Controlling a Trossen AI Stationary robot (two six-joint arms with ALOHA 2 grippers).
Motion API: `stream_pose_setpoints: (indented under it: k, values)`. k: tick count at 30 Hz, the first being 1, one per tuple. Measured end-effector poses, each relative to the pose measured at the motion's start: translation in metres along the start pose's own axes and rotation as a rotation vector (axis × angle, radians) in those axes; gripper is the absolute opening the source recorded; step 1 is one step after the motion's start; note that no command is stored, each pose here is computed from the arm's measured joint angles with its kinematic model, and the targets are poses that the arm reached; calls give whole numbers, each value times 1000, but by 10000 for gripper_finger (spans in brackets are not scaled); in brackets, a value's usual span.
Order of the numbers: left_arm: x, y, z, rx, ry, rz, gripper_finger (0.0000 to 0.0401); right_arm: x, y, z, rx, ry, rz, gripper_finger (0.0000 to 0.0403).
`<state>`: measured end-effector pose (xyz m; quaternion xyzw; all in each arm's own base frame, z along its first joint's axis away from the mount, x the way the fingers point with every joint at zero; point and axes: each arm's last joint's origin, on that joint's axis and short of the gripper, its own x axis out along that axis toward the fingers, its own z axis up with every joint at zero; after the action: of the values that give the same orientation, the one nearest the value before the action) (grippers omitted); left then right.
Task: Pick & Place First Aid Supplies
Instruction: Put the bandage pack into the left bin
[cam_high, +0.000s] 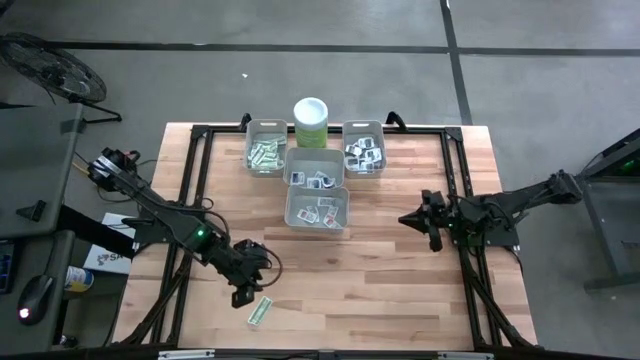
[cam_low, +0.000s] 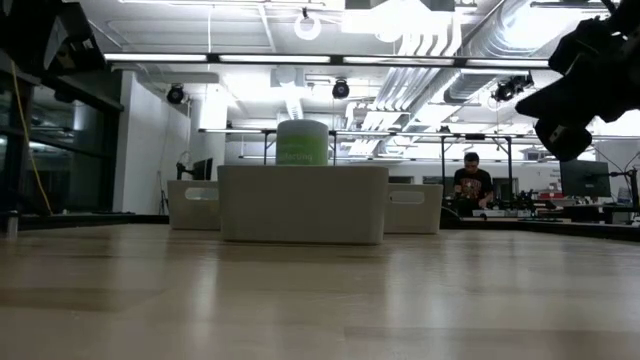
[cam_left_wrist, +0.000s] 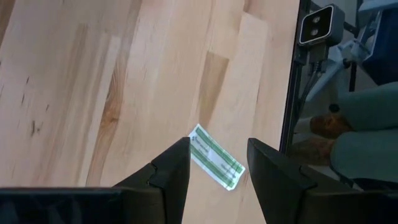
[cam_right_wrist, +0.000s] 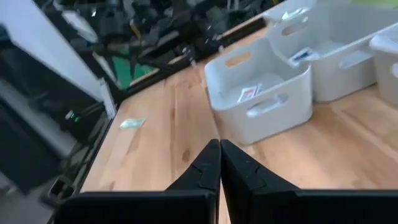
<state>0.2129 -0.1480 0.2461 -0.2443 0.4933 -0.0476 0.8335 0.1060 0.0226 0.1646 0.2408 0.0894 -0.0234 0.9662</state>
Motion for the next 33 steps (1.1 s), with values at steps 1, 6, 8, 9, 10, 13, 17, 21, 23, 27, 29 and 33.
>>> stream_pose_setpoints:
  k: [1,6,8,9,10,13,17,21,23,27,29,33]
  values:
    - [0,0,0,0,-3,0,158,0,-1,0,-3,14,9,1]
    - [0,0,0,39,-1,4,158,-1,-8,0,-10,62,34,1]
    - [0,0,0,68,-3,6,158,-2,-12,1,-15,73,41,1]
    - [0,0,0,83,-4,5,158,-2,-13,1,-19,79,44,1]
    - [0,0,0,101,-4,6,158,-2,-15,2,-20,82,43,1]
    - [1,0,0,148,3,5,158,-1,-19,4,-26,73,17,1]
    - [10,-1,-3,186,54,-9,158,-1,-21,5,-26,63,-4,1]
    - [24,-7,-13,223,160,-47,158,-1,-21,5,-23,53,-23,7]
    - [31,-11,-18,245,197,-68,158,-1,-21,5,-23,52,-23,9]
    - [40,-24,-34,287,211,-92,158,-1,-21,5,-23,52,-23,7]
    - [45,-30,-43,318,211,-93,158,-1,-21,5,-23,52,-23,4]
    - [57,-39,-60,379,177,-47,158,-1,-21,5,-23,52,-23,1]
